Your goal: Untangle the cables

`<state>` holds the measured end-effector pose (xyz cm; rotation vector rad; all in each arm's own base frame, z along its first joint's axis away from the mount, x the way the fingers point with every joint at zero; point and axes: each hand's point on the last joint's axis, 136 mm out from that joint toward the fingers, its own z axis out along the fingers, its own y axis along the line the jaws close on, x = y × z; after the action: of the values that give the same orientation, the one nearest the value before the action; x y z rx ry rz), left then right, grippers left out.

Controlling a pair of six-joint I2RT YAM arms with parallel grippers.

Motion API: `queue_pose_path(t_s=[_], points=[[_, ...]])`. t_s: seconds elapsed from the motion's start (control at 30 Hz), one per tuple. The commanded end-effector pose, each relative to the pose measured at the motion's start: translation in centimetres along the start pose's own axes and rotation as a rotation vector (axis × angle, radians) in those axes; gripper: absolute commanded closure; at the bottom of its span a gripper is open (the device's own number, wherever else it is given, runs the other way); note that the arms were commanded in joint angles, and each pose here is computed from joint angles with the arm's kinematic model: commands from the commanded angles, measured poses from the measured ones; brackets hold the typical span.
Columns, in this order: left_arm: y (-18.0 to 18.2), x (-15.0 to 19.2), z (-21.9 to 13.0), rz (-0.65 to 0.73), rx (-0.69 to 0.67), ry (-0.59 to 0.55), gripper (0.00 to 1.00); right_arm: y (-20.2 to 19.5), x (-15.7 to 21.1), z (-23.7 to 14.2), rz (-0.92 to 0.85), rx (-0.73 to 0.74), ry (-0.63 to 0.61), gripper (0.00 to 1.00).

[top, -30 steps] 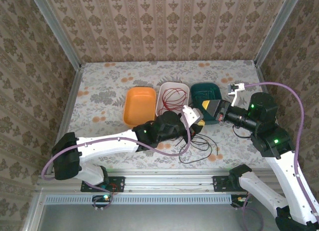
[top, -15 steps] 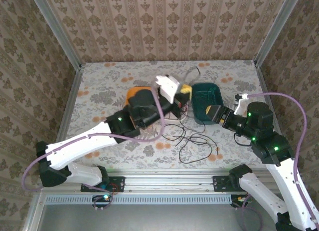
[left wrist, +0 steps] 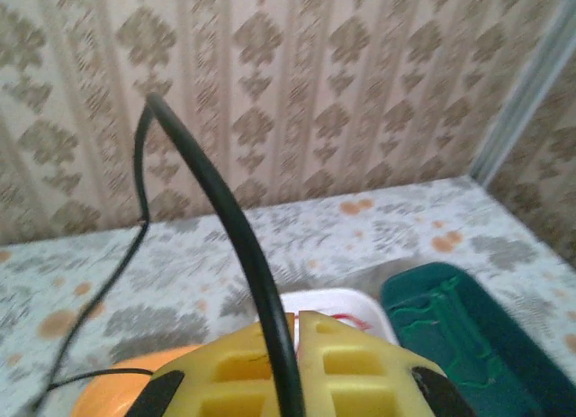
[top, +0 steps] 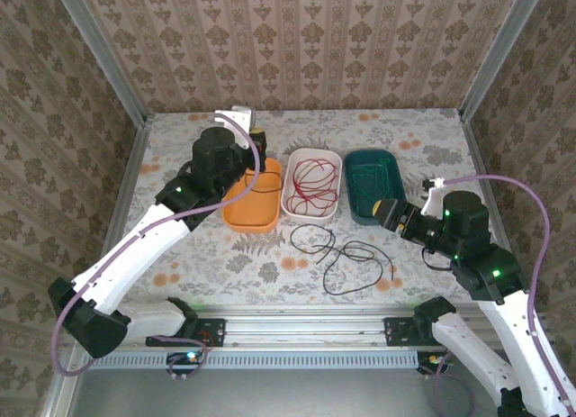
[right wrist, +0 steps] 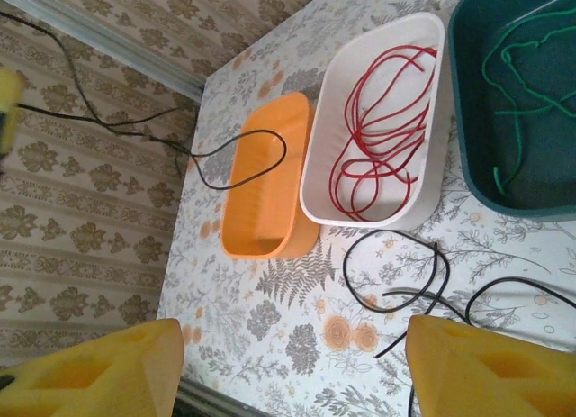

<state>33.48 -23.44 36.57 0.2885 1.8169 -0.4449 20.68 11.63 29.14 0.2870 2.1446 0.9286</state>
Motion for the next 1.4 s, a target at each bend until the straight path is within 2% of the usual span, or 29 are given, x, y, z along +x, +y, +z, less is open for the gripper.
queue_pose_path(t_s=[0.0, 0.3, 0.43, 0.47, 0.5, 0.57, 0.7, 0.77, 0.9, 0.97, 1.13, 1.27, 1.37], points=[[1.2, 2.4, 0.8, 0.008, 0.003, 0.037, 1.00, 0.4, 0.3, 0.0, -0.024, -0.027, 0.022, 0.33], [4.0, 14.2, 4.5, -0.020, -0.065, 0.270, 1.00, 0.5, 0.7, 0.1, -0.033, -0.034, 0.043, 0.34], [4.6, 18.1, 5.5, -0.055, -0.094, 0.361, 1.00, 0.4, 0.9, -0.1, -0.035, -0.034, 0.043, 0.35], [4.8, 18.7, 5.7, -0.059, -0.110, 0.375, 0.96, 0.4, 1.0, -0.1, -0.037, -0.034, 0.045, 0.35], [5.2, 19.2, 5.9, -0.060, -0.132, 0.387, 0.88, 0.4, 1.0, -0.2, -0.038, -0.033, 0.046, 0.35], [6.5, 19.9, 6.1, -0.065, -0.207, 0.408, 0.75, 0.3, 1.1, -0.2, -0.040, -0.033, 0.050, 0.35], [8.3, 20.8, 7.2, -0.070, -0.298, 0.467, 0.58, 0.2, 1.3, -0.4, -0.043, -0.030, 0.052, 0.35], [8.1, 20.7, 8.0, -0.061, -0.298, 0.486, 0.48, 0.2, 1.2, -0.5, -0.045, -0.027, 0.049, 0.35], [7.8, 19.0, 8.5, -0.056, -0.319, 0.484, 0.34, 0.0, 1.3, -0.6, -0.048, -0.017, 0.048, 0.35], [8.1, 17.7, 8.1, -0.059, -0.369, 0.456, 0.30, -0.2, 1.4, -0.6, -0.050, -0.011, 0.046, 0.35], [7.3, 15.6, 6.8, -0.065, -0.375, 0.393, 0.30, -0.3, 1.5, -0.4, -0.048, -0.010, 0.052, 0.35], [3.0, 15.2, 6.0, -0.006, -0.200, 0.373, 0.30, -0.7, 1.5, -0.3, -0.050, 0.006, 0.052, 0.35], [-1.6, 16.8, 4.5, 0.039, -0.037, 0.403, 0.29, -2.0, 1.9, 0.1, -0.026, 0.059, 0.061, 0.35]])
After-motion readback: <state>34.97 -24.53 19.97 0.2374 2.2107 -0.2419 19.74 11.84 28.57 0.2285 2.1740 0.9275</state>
